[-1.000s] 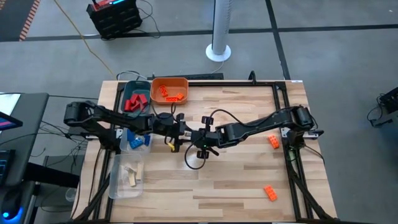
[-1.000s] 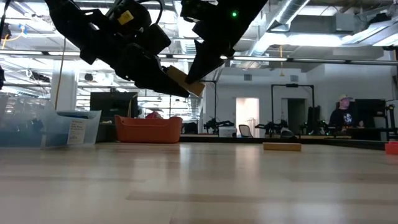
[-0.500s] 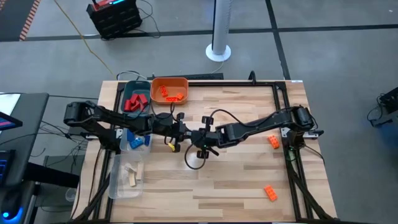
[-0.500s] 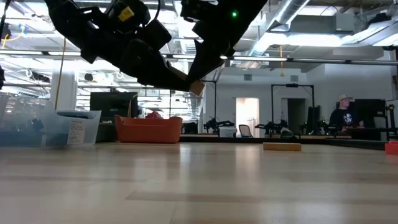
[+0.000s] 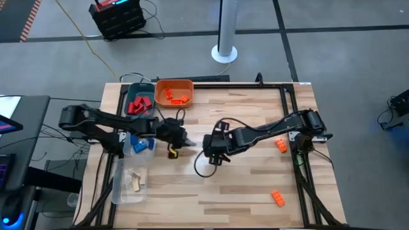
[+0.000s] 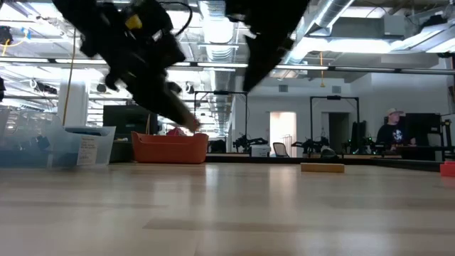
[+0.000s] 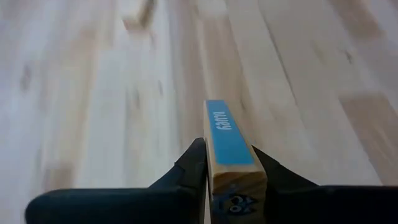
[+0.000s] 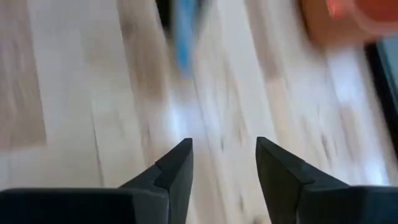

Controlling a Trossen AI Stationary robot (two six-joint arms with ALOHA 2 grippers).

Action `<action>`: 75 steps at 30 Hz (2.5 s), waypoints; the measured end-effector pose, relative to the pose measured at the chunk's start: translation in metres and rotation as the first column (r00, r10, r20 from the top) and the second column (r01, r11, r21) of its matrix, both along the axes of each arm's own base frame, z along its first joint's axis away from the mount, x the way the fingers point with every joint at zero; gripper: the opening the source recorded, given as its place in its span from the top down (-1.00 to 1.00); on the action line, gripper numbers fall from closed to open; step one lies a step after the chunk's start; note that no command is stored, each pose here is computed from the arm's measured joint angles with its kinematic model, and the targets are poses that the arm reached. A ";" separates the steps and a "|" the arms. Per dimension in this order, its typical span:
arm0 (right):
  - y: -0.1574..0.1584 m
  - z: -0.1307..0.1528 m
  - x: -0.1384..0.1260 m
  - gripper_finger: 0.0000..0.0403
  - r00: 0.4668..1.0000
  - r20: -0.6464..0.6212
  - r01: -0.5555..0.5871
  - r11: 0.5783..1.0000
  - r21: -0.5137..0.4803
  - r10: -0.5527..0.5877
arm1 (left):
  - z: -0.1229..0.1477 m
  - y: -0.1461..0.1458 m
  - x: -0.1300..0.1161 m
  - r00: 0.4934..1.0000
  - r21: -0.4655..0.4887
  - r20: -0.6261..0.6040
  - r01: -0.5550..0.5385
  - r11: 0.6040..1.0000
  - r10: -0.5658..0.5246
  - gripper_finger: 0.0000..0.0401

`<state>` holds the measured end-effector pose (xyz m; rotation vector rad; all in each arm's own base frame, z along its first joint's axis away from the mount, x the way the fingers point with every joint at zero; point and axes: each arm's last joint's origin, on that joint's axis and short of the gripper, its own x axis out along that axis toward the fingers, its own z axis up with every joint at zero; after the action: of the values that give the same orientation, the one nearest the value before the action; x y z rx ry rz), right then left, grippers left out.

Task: Sort blocks
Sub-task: Put the wooden brown block into the bottom transparent bin

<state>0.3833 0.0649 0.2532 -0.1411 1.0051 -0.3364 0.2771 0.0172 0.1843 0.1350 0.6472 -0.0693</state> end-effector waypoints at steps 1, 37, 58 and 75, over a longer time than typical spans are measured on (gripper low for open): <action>0.003 -0.001 -0.004 0.12 0.999 -0.030 0.016 1.000 0.004 -0.016 | 0.007 -0.003 -0.005 0.999 -0.012 -0.053 0.001 1.000 -0.002 0.72; 0.066 -0.047 -0.052 0.15 0.983 -0.045 0.172 0.982 -0.079 -0.176 | 0.050 -0.094 -0.153 0.591 -0.168 -0.798 -0.403 0.900 0.116 0.56; 0.016 -0.055 -0.098 0.15 0.908 -0.249 0.285 0.933 -0.221 -0.337 | 0.101 -0.103 -0.123 0.757 -0.098 -0.638 -0.260 0.961 0.140 0.15; -0.080 -0.081 -0.178 -0.19 0.909 0.247 0.298 0.938 0.175 -0.335 | 0.120 -0.101 -0.096 0.962 0.301 -0.137 -0.187 0.935 0.237 0.16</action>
<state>0.2051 -0.0150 0.1717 0.1911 0.7705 -0.5688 0.1811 -0.0836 0.3039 0.3399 0.8397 0.2264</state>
